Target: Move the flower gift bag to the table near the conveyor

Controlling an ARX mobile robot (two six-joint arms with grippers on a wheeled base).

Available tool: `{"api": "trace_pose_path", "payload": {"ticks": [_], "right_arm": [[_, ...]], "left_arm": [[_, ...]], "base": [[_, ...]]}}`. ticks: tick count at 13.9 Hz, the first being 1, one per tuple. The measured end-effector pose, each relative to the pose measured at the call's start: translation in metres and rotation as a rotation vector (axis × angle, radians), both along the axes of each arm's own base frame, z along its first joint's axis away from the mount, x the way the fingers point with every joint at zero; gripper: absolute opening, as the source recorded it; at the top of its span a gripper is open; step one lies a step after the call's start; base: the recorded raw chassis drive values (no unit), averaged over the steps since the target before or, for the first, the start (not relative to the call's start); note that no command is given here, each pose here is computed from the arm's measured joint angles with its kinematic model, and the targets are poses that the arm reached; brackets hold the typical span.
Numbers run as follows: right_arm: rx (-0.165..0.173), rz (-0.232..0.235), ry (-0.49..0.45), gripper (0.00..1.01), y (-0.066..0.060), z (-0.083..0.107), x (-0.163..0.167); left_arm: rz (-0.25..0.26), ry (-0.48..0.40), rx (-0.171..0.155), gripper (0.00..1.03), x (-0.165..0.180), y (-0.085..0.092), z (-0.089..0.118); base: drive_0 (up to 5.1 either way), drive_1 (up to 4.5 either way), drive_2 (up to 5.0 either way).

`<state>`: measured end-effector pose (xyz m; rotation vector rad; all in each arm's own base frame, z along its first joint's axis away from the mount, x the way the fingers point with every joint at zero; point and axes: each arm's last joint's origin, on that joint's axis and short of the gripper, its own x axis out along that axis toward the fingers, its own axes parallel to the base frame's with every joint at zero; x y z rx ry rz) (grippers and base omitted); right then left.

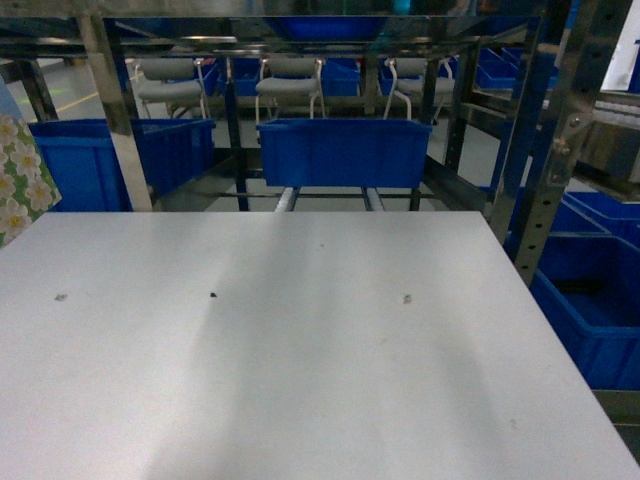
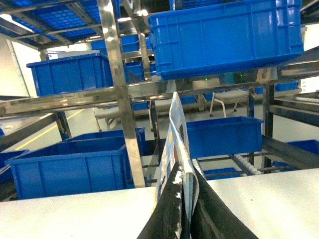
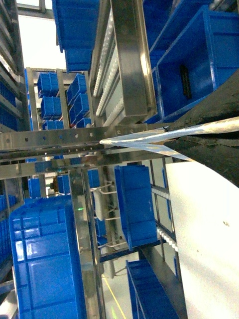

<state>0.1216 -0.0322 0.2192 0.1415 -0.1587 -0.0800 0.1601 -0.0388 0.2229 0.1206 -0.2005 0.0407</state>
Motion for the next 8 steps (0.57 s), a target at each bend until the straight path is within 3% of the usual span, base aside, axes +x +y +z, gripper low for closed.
{"api": "trace_pose_path", "payload": {"ticks": [8], "right_arm": [[0.000, 0.000, 0.001, 0.02, 0.0000, -0.0002, 0.0001]], "left_arm": [[0.000, 0.000, 0.000, 0.02, 0.0000, 0.0000, 0.0000]], "base": [[-4.9, 2.49, 2.5]]}}
